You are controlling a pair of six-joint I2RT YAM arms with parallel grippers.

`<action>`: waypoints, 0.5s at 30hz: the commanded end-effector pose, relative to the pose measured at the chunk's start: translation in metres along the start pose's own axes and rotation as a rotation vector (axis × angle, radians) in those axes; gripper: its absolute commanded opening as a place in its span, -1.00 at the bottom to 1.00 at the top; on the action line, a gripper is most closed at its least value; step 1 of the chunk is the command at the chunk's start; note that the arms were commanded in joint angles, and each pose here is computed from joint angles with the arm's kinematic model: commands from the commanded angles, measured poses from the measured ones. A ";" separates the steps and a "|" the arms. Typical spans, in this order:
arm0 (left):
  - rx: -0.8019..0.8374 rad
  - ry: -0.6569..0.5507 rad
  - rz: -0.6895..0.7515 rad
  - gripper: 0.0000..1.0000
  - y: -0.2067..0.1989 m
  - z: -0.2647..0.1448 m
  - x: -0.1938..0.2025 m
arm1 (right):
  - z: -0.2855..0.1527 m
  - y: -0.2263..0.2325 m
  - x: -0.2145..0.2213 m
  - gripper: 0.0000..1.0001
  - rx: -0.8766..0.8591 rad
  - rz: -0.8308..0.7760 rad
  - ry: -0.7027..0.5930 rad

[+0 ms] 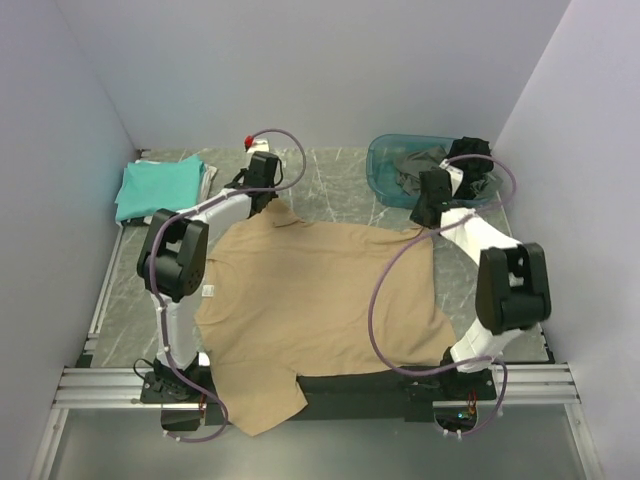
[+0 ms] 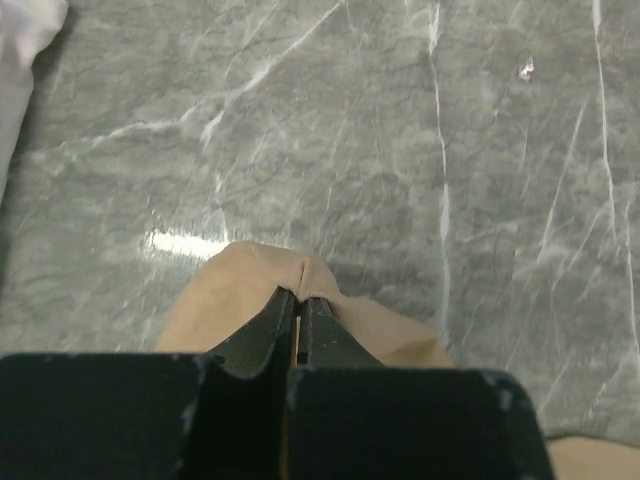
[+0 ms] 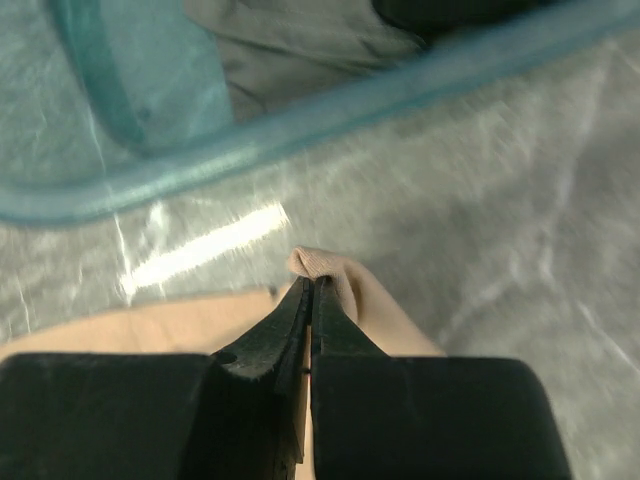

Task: Fold and stack the t-shirts
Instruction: Flatten the tshirt out

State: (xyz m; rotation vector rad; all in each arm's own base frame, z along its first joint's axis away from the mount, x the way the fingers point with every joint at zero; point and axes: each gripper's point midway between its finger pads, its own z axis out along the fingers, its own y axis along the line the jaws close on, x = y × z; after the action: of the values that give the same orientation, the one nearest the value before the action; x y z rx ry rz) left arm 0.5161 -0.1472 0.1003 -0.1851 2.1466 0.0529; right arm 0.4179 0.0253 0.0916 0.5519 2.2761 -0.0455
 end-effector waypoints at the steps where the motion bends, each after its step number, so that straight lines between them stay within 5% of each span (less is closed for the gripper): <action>1: 0.061 -0.107 -0.117 -0.99 -0.013 0.006 -0.049 | 0.008 0.024 -0.042 -1.00 -0.050 0.040 -0.092; 15: -0.143 -0.161 -0.237 -0.99 0.053 0.005 -0.071 | 0.018 0.022 -0.030 -0.93 -0.013 0.070 0.013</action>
State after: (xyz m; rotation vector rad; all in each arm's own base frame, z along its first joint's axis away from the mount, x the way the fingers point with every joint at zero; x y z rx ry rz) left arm 0.5384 -0.1095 0.1012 -0.3815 2.0877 0.0772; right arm 0.4512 0.0282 0.1016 0.5907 2.2592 -0.0247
